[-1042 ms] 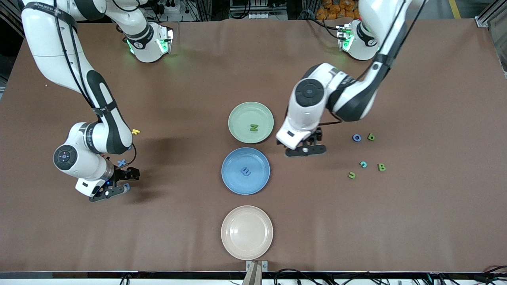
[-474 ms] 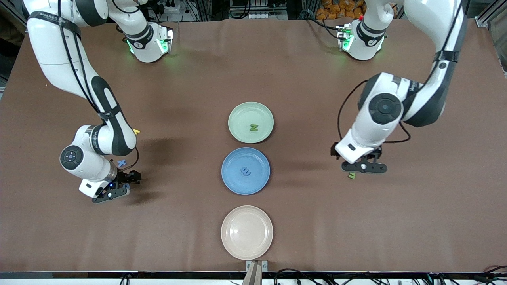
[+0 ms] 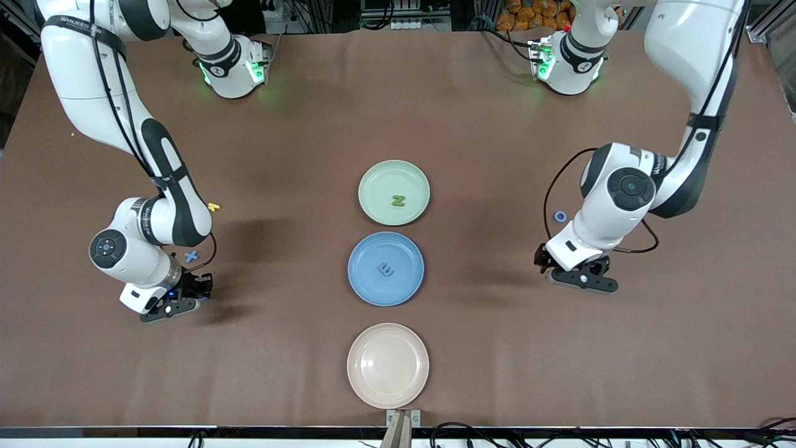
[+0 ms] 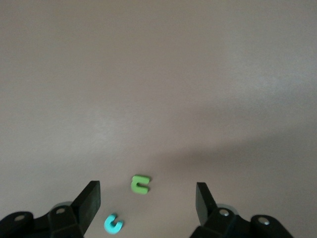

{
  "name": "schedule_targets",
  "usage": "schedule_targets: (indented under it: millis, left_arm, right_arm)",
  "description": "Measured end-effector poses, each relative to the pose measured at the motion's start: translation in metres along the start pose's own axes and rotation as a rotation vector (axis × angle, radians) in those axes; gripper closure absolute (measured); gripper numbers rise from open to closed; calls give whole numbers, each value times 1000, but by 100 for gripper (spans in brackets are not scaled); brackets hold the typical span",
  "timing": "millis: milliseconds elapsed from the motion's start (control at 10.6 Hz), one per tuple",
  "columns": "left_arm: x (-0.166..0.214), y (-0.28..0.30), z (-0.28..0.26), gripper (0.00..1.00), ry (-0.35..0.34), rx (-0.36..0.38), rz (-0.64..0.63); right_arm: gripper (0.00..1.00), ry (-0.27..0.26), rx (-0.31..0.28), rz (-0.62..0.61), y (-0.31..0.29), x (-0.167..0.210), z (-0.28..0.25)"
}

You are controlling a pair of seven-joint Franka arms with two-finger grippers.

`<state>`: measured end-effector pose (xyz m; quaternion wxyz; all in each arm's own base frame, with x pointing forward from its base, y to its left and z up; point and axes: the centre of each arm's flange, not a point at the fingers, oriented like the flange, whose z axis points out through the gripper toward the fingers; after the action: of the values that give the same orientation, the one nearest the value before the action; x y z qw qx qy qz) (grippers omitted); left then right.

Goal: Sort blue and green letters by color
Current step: 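Release the N on the green plate while the right gripper grasps the blue 9, then place the 9 on the blue plate while the left gripper grasps the green u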

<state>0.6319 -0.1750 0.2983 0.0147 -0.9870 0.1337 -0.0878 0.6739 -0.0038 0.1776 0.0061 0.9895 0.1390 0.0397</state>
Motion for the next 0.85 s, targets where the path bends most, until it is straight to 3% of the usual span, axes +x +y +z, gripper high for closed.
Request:
schedule_targets:
  millis: [474, 853]
  left_arm:
    - [-27, -17, 84, 14, -39, -43, 16]
    - [-34, -31, 100, 23, -62, -48, 78]
  right_arm:
    - [73, -4, 45, 271, -83, 30, -13]
    - [73, 18, 89, 515, -190, 54, -32]
